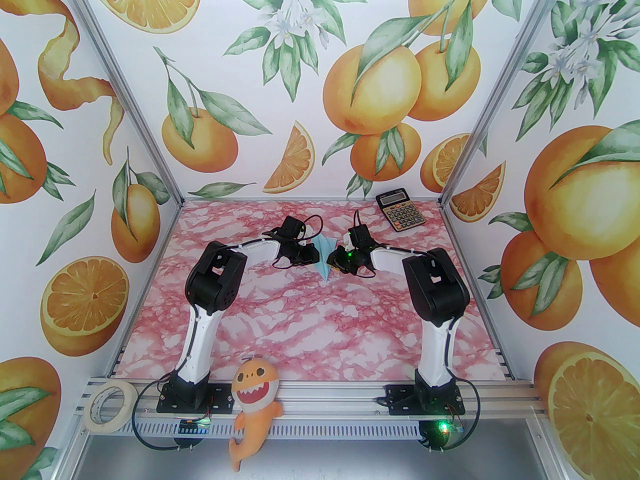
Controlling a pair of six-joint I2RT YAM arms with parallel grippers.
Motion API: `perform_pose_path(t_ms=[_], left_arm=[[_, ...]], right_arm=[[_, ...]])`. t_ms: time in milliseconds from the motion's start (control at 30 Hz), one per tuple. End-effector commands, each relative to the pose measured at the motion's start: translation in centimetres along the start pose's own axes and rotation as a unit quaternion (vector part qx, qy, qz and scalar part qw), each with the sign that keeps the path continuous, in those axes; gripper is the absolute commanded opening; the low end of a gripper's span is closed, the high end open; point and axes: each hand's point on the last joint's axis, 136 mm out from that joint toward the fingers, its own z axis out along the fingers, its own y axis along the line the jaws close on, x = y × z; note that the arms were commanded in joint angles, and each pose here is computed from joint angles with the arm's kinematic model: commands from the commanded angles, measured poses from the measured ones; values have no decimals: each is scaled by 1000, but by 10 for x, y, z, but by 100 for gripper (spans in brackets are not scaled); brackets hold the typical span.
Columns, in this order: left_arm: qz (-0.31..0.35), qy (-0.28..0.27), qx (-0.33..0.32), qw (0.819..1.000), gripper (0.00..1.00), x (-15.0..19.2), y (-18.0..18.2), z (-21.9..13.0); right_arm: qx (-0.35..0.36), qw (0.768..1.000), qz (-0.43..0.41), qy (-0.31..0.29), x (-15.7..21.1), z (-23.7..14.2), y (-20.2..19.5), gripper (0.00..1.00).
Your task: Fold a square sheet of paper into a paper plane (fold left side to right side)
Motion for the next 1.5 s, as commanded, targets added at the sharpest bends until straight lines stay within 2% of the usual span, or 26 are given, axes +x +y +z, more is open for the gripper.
perform_pose_path(t_ms=[0,133,533,600,833,1133,1467], left_arm=[[8,16,3,1000,15,10,-3,4],[9,15,2,1000,15,10,-3,3],[10,15,2,1000,15,9,-4,3],[10,13,0,1000,15,7,-3,2],[13,7,0,1000,15,2,-7,-3],[21,-30,4,999,18,-13,-24,-31],[0,-31,38,999,20,13,-44,-44]], right_arm=[[-8,1000,-9,0,5,25,-6,23],[3,1000,0,-6,4,23,-14,20],[3,1000,9,-7,2,20,-21,18],[4,1000,9,-5,3,20,-23,14],[8,1000,11,-1,7,20,-27,18],[11,1000,16,1,14,20,-33,16],[9,1000,16,-2,14,19,-32,15]])
